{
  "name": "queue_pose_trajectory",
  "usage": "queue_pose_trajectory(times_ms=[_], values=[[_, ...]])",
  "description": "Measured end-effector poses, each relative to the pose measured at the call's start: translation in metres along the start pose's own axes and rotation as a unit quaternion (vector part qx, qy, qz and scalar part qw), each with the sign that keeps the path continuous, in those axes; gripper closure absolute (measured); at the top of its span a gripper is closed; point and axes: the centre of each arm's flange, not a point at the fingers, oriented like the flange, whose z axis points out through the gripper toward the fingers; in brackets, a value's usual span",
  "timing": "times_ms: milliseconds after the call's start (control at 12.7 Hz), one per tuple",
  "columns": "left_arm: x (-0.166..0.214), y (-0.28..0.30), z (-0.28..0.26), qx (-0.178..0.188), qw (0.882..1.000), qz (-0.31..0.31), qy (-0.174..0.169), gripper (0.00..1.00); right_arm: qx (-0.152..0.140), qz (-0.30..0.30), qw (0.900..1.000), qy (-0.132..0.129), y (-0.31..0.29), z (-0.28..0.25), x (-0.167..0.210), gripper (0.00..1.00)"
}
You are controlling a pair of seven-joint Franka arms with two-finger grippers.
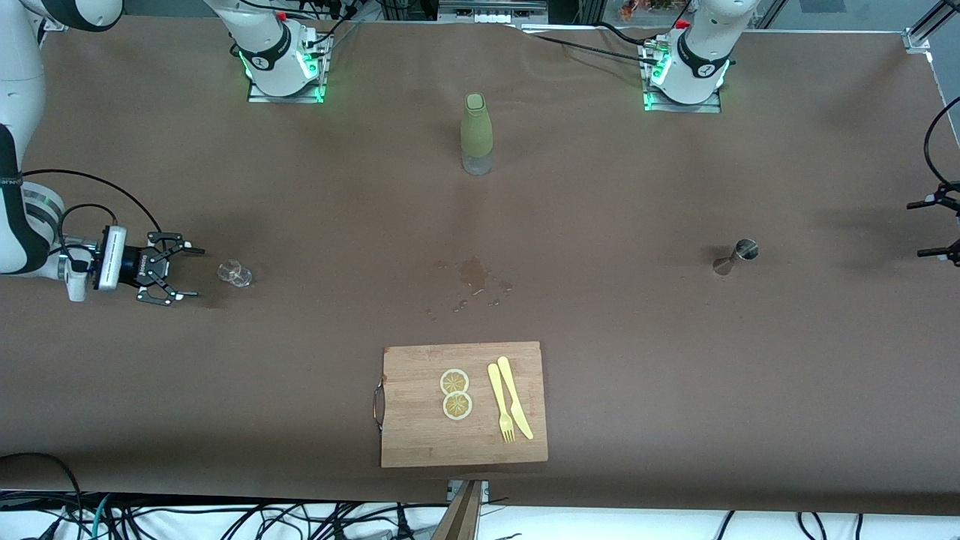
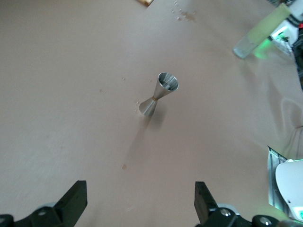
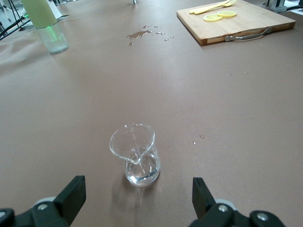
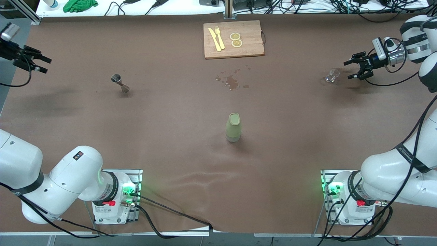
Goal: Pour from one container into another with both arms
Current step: 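Lower the right gripper to the glass cup while the left gripper reaches the jigger, then grasp the glass cup with the right gripper while the left gripper grasps the jigger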
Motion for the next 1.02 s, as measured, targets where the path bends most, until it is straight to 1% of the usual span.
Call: queue_pose_trajectory(times_ms=[235,392,549,785,1020], values=[[-0.01,-0.019,0.036,-0.023,0.997,0.063,0.043,0.0,0.017,-0.011,1.0,0.001,0.005,0.021,0.008,0.0],[-0.013,-0.032,0.065,-0.039,0.991,0.106,0.074,0.0,0.028,-0.016,0.999,-0.004,0.01,0.037,0.014,0.0],[-0.019,-0.045,0.1,-0.059,0.985,0.131,0.094,0.0,0.036,-0.016,0.999,-0.006,0.011,0.049,0.013,0.0],[-0.035,-0.061,0.147,-0.073,0.973,0.165,0.14,0.0,0.043,-0.014,0.999,-0.005,0.011,0.058,0.01,0.0],[-0.042,-0.069,0.182,-0.074,0.956,0.211,0.188,0.0,0.045,-0.016,0.999,-0.008,0.013,0.063,0.012,0.02]])
